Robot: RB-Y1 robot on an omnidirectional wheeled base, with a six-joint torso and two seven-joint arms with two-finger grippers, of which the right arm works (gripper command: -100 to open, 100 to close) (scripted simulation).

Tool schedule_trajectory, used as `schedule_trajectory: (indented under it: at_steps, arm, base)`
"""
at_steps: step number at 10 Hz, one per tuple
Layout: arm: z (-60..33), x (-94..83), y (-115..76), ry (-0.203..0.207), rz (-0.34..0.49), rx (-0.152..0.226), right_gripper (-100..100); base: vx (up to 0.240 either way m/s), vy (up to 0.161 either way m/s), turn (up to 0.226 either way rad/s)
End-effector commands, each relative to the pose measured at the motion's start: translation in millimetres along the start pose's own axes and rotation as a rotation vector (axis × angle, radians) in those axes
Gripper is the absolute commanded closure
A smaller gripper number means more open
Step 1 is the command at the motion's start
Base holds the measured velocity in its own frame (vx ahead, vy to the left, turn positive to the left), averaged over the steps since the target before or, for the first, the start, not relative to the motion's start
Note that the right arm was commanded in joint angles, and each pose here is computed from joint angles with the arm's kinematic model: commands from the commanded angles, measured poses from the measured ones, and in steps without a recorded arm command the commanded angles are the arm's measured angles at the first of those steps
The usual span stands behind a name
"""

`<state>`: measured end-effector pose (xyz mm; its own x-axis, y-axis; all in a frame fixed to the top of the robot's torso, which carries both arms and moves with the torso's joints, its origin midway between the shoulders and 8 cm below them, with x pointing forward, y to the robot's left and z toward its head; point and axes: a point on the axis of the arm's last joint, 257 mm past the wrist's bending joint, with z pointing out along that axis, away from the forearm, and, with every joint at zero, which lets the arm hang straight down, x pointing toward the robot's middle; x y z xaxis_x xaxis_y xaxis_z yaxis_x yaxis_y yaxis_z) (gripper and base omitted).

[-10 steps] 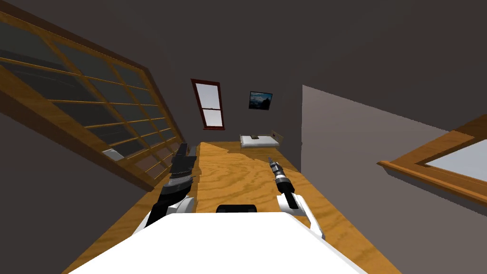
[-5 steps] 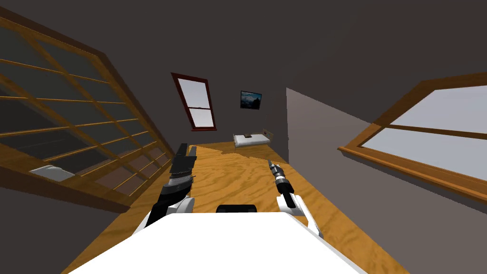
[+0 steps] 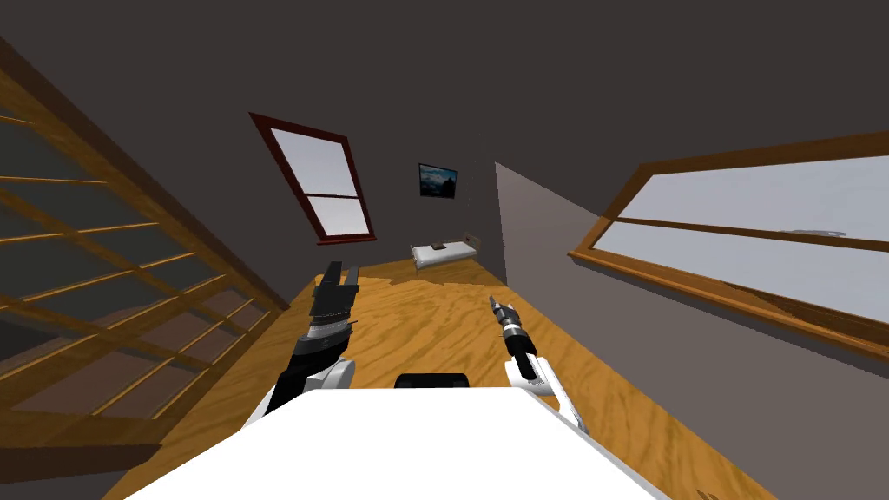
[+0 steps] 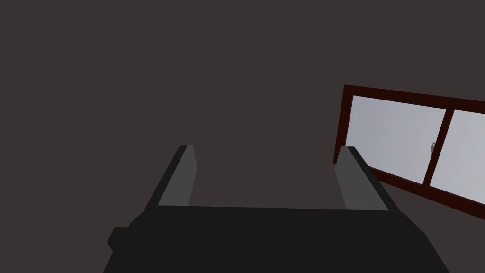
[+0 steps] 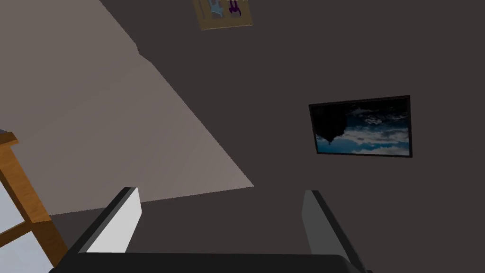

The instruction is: Pull the door open

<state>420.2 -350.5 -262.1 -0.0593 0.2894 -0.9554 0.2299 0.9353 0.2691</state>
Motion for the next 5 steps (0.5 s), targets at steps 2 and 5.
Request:
schedule_trajectory:
  at_steps: [2, 5]
  arm:
    - [-0.1, 13.1, -16.5, 0.034, -0.098, 0.039, -100]
    - [-0.7, 25.5, -30.4, 0.069, -0.192, 0.074, -100]
  base:
    - [-0.082, 0.073, -0.362]
    - [-0.050, 0.085, -0.314]
